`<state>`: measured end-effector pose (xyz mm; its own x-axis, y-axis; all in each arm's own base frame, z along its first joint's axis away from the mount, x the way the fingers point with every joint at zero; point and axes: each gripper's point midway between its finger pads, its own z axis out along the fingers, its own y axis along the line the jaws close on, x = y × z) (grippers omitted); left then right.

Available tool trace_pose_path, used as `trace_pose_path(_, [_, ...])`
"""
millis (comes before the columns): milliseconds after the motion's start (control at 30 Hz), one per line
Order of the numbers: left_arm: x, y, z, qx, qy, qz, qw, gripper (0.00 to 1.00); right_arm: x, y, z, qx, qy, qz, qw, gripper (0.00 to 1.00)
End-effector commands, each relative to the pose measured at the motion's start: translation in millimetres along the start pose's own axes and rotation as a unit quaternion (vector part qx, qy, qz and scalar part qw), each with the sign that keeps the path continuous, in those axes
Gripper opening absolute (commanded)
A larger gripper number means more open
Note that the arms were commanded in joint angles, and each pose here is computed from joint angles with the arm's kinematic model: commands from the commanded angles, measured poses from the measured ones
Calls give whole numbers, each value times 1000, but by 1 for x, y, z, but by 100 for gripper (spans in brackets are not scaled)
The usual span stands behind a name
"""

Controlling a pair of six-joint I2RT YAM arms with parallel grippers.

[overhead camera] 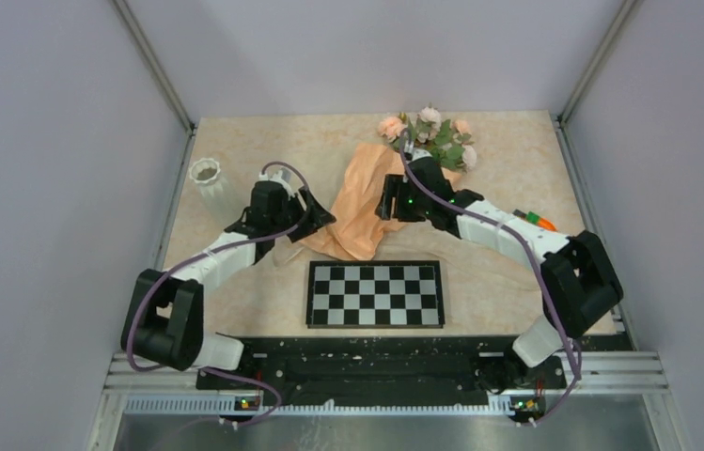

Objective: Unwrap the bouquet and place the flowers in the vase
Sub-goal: Unfold the wrapping paper at the center of the board.

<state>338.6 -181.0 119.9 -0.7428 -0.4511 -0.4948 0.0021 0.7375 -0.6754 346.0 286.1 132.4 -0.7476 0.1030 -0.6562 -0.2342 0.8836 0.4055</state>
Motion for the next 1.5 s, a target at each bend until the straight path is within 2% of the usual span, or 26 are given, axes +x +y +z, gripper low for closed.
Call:
trace_pose_path(0, [16, -6, 15, 14, 14, -17, 1000, 69, -23, -24, -29, 20, -36, 7, 999, 61])
trace_pose_path(100, [24, -9, 23, 13, 24, -19, 999, 76, -29, -38, -44, 24, -49, 16, 998, 61])
trace_pose_path(233, [33, -9, 34, 5, 36, -15, 999, 74, -33, -53, -64, 35, -65, 21, 997, 61])
trace_pose_path(533, [41, 0, 50, -30, 45, 9, 998, 60, -31, -68, -85, 44, -81, 37, 995, 61])
trace_pose_path(667, [38, -7, 52, -12, 37, 26, 999, 47, -29, -68, -87, 45, -79, 40, 995, 61])
trace_pose_path(867, [39, -20, 50, 11, 25, 78, 997, 23, -28, -68, -89, 46, -79, 44, 995, 61])
trace_pose_path(1000, [44, -30, 49, 18, 20, 119, 993, 13, -28, -67, -92, 44, -81, 48, 995, 61])
trace_pose_path(1100, [51, -42, 47, 23, 15, 157, 987, 9, -29, -67, -96, 43, -85, 49, 994, 61])
trace_pose_path(1467, [63, -64, 44, 14, -10, 265, 964, 8, -24, -71, -107, 52, -93, 52, 993, 61])
